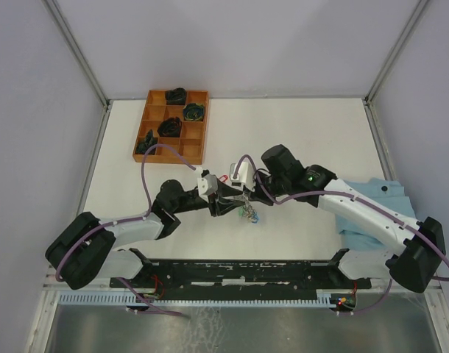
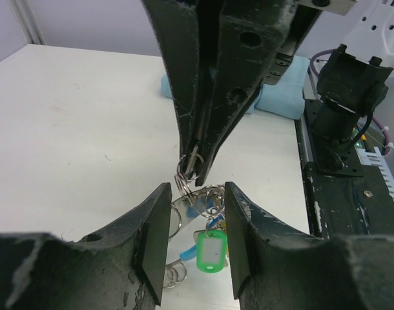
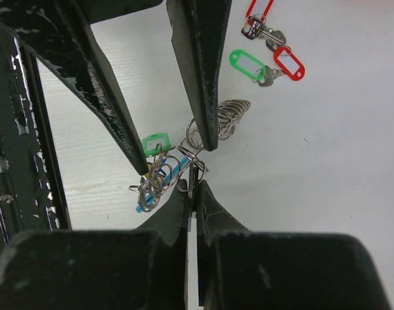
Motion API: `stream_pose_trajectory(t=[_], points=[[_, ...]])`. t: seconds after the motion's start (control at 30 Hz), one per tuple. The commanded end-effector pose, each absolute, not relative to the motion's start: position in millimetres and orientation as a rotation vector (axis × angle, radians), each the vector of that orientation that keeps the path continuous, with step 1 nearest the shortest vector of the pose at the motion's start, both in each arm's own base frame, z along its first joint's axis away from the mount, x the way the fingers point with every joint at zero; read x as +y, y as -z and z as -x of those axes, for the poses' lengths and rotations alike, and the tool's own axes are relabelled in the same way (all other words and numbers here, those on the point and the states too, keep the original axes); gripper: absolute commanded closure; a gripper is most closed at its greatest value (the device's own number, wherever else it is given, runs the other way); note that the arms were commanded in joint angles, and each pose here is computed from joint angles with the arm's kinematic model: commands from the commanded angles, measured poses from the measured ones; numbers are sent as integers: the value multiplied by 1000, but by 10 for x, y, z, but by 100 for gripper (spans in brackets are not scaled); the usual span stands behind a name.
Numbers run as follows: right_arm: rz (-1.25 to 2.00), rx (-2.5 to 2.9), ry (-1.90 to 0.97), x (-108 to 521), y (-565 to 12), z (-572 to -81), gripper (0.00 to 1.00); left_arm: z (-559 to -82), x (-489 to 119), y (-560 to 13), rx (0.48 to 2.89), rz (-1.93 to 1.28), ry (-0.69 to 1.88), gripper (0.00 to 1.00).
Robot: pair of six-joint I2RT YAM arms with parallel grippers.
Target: Put the keys on the keyring
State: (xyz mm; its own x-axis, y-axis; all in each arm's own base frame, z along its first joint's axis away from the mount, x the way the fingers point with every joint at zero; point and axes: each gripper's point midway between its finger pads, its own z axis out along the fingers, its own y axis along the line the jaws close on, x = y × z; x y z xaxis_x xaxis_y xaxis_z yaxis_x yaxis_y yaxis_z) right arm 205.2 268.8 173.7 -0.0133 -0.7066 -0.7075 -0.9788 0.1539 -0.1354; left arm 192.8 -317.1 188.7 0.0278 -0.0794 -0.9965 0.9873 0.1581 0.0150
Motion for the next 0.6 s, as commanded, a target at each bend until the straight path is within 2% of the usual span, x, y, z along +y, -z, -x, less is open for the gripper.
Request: stream_pose_trajectory(t=[0.0, 0.27, 0.57], points=[[1571, 1692, -533, 2828, -2050, -2127, 99, -2036, -3214, -2082, 1184, -995, 1088, 56], [1583, 1680, -545, 2861, -2079, -2086, 99, -2067, -3208, -2013, 1220, -998, 1068, 72], [1603, 1666, -572, 2889, -2156, -2036, 99, -2077, -3213, -1964, 1239, -1011, 1056, 73]])
